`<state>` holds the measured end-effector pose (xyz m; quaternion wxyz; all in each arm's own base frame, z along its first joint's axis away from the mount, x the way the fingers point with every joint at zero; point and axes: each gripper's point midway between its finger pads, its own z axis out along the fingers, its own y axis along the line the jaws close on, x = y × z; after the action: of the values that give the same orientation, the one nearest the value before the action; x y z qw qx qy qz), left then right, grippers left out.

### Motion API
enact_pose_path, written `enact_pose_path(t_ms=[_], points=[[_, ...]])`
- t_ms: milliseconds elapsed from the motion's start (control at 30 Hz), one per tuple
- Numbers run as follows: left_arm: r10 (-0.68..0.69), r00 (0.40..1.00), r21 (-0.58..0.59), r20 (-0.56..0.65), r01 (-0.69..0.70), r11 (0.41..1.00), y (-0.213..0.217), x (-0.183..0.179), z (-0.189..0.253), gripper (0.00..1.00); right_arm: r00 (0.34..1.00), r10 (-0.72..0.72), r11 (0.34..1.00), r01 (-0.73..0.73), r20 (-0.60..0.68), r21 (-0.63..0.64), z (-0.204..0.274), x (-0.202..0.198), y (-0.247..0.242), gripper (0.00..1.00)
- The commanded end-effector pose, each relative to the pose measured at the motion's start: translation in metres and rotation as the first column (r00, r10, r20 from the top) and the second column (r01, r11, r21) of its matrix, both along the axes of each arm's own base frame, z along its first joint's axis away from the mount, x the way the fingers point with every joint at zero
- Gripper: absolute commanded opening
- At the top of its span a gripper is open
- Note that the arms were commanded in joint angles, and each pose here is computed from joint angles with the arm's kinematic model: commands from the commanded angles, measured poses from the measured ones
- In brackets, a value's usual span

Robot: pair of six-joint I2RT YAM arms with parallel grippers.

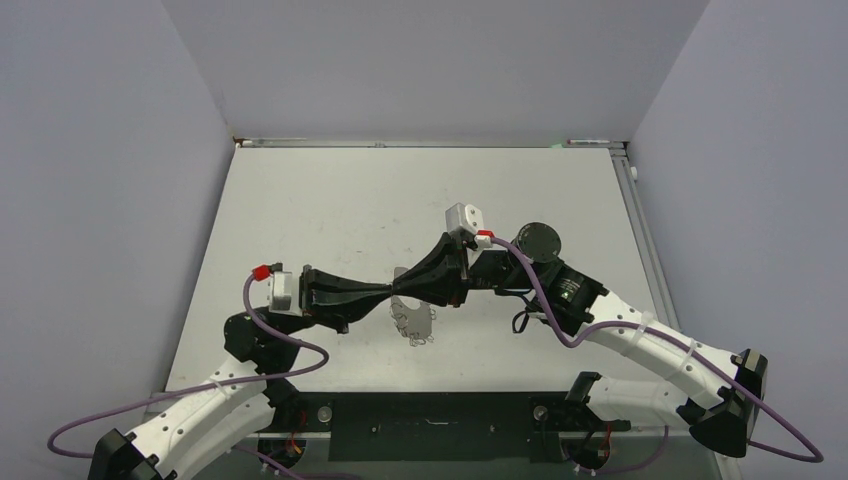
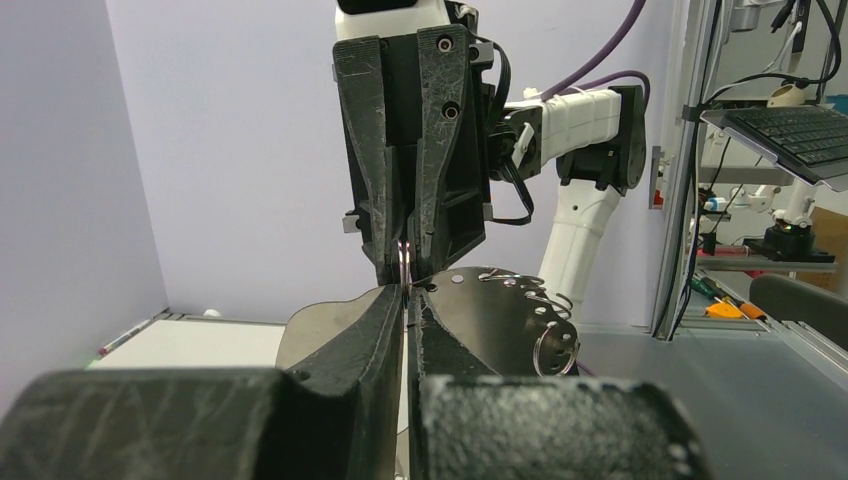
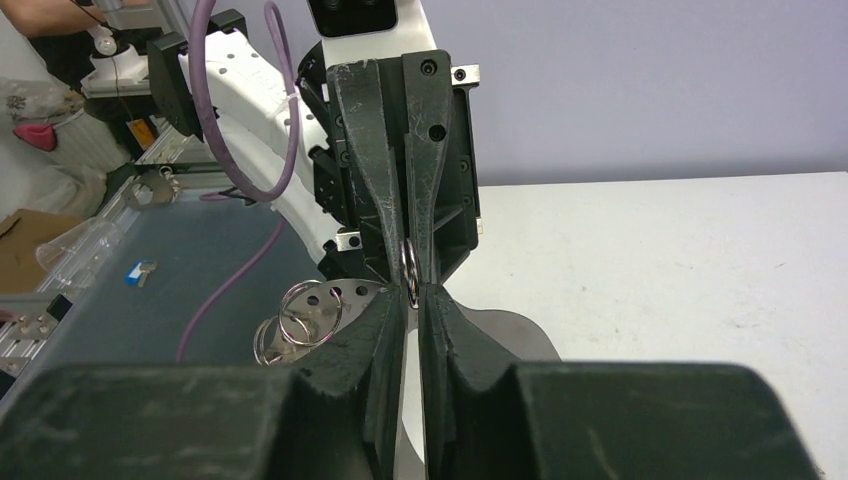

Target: Put the keys on the keyring

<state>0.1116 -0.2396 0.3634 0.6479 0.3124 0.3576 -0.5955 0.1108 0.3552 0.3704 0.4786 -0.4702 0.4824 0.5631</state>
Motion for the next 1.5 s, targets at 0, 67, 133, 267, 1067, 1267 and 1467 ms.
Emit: enact_pose_path(t_ms=[0,67,133,267,1067,1267,1467], points=[[-0.006,1.0,0.01,-0.002,0.006,1.0,-0.004,0.001,0.003,0.0,0.999,0.012,1.0,-0.012,0.033,0.028,0.014,-0.003,0.005,0.09],[-0.001,1.0,0.016,-0.003,0.001,1.0,-0.004,0.002,0.002,0.0,0.999,0.012,1.0,-0.013,0.037,0.023,0.012,-0.003,0.005,0.05],[0.007,1.0,0.033,-0.004,-0.007,0.999,-0.005,0.004,0.0,0.0,0.999,0.017,1.0,-0.018,0.042,0.011,0.008,-0.004,0.006,0.05],[0.058,0.998,0.09,-0.023,-0.056,0.994,-0.007,0.013,-0.008,0.0,0.998,0.024,0.999,-0.023,0.061,-0.023,-0.002,-0.005,0.006,0.05],[0.259,0.954,0.49,0.147,-0.298,0.819,0.026,0.019,-0.035,0.46,0.984,-0.109,0.971,0.136,0.141,-0.196,-0.033,0.015,-0.016,0.05],[0.202,0.974,0.594,0.101,-0.222,0.774,0.019,0.018,-0.041,0.38,0.981,-0.112,0.961,0.147,0.156,-0.235,-0.038,0.017,-0.019,0.05],[0.12,0.993,0.645,0.012,-0.099,0.758,0.004,0.017,-0.045,0.32,0.975,-0.122,0.943,0.173,0.187,-0.286,-0.042,0.022,-0.024,0.05]])
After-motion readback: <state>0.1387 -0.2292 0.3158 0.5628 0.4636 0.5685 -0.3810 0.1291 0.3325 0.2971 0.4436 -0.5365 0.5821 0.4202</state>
